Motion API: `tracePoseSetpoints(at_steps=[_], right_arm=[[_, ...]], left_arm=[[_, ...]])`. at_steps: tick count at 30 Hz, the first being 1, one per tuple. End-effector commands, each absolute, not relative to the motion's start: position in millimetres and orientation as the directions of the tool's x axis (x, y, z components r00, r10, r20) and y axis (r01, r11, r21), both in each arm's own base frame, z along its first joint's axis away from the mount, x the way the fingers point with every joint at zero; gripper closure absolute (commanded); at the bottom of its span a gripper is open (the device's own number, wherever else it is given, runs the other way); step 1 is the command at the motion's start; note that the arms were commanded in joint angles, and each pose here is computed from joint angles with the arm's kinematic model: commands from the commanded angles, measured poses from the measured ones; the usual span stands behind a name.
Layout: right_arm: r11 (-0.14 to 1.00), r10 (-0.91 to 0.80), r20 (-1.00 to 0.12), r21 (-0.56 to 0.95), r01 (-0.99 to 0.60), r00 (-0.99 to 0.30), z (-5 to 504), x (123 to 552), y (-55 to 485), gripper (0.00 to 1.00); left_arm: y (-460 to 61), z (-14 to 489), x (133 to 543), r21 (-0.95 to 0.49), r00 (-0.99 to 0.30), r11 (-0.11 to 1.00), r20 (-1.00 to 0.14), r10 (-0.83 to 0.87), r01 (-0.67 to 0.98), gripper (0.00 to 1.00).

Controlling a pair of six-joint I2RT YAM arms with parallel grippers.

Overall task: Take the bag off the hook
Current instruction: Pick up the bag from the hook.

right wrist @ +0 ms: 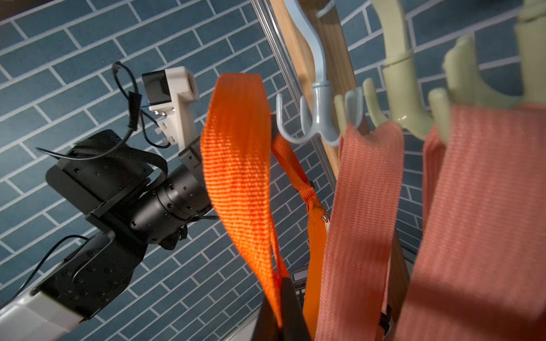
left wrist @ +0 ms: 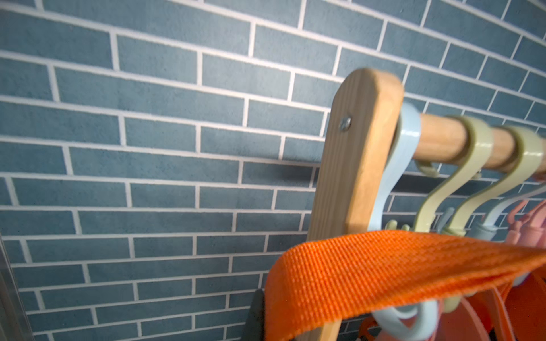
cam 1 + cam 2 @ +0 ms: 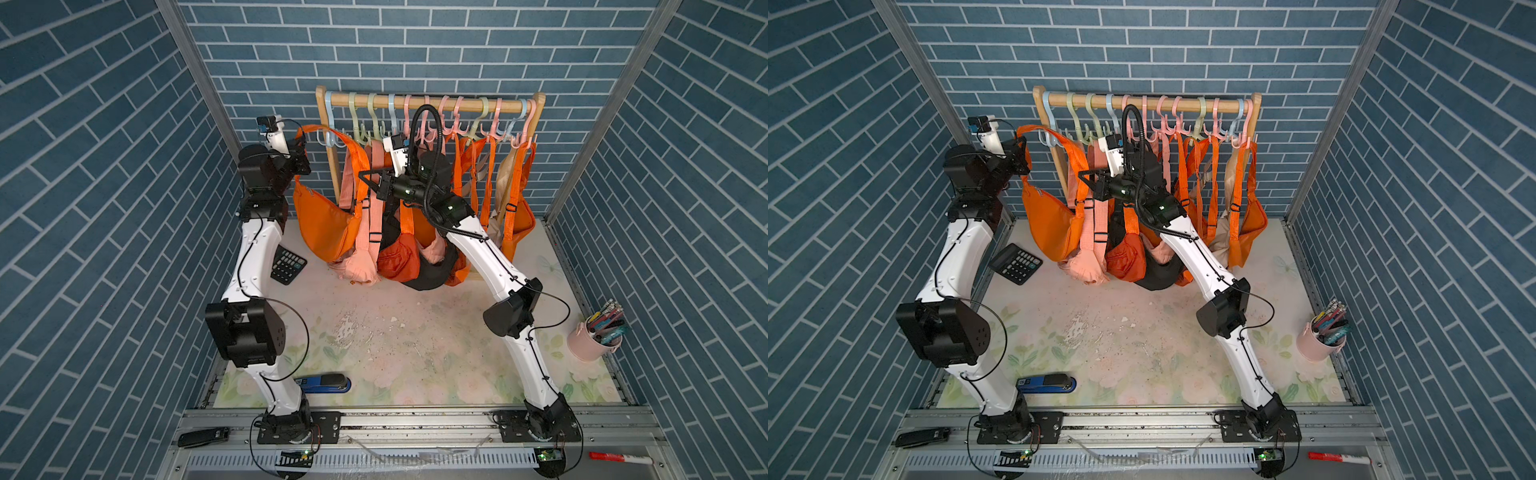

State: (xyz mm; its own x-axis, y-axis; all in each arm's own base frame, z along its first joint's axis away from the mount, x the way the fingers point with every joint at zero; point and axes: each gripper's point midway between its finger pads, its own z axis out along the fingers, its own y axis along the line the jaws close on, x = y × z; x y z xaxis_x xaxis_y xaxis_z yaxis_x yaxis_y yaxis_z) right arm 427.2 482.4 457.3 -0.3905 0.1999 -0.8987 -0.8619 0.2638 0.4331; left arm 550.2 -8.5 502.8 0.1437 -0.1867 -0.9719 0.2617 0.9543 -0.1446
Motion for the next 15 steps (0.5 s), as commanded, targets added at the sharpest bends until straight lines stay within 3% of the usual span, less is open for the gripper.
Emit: tracePoseSetpoints(at_steps=[1, 15], right_arm=[[0.266, 0.288, -0.892, 0.424, -0.866, -0.348, 484, 432, 475, 1.0], [0.265, 0.195, -0.932, 0.351, -0.898, -0.307, 502, 386, 468, 1.0]], left_arm=[[-9, 547, 525, -0.146, 0.227, 0.952, -0.951, -0.21, 0.27, 1.0], [-17, 595, 437, -0.081, 0.326, 0.96, -0.93, -0.169, 0.266, 1.0]])
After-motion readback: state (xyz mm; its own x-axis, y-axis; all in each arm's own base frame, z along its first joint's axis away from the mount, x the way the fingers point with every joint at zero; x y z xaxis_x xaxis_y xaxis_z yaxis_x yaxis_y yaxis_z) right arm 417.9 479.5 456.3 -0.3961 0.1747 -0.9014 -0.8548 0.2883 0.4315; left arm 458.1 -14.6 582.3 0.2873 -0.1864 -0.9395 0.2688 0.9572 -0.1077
